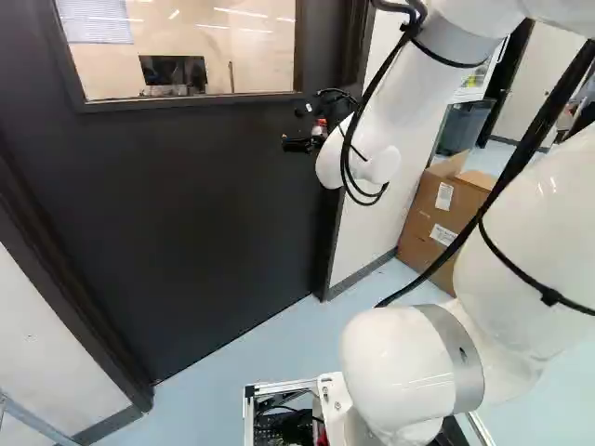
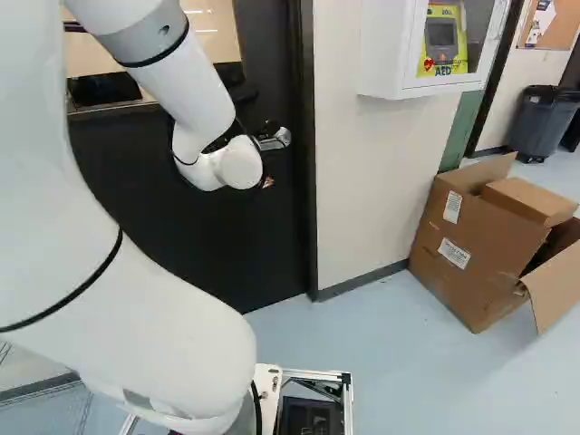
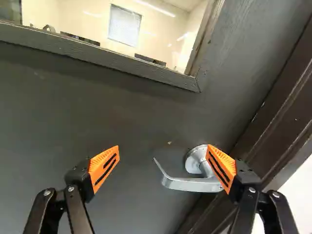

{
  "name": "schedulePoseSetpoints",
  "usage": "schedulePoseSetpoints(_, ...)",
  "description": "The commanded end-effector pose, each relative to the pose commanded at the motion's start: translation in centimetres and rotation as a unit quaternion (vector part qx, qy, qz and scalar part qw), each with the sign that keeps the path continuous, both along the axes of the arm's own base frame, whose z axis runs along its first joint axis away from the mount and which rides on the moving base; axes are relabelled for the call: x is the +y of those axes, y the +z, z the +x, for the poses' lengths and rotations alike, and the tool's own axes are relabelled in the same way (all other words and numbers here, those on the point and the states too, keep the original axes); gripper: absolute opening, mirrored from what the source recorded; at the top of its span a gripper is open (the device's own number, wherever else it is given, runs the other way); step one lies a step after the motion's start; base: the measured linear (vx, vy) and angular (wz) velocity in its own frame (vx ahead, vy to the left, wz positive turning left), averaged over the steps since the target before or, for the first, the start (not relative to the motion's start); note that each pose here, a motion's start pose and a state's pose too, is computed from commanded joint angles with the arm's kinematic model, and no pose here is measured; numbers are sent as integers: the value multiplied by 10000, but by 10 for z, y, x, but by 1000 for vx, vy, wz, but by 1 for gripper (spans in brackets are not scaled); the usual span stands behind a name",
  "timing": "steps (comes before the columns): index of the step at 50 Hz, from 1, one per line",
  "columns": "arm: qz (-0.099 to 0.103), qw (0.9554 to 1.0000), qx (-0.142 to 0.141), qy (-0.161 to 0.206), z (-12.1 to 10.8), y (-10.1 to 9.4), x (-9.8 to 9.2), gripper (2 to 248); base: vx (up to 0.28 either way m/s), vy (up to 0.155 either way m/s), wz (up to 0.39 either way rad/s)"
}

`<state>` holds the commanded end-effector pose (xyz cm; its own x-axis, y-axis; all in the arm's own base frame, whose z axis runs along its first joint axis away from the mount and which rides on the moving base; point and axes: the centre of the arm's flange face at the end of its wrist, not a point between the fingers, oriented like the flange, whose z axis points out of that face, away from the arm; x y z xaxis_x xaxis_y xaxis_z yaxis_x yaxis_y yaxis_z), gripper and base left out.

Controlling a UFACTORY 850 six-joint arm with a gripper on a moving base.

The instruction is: Open the door and move inside

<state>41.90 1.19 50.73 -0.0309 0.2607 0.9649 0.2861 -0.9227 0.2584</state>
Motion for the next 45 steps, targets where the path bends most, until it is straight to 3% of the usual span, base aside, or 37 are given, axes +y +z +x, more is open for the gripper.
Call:
schedulePoseSetpoints(14,9,10000,33,-9,7,-2,0,247,0,0,0)
schedulePoseSetpoints(45,24,9992,391,-9,9,-33,0,247,0,0,0)
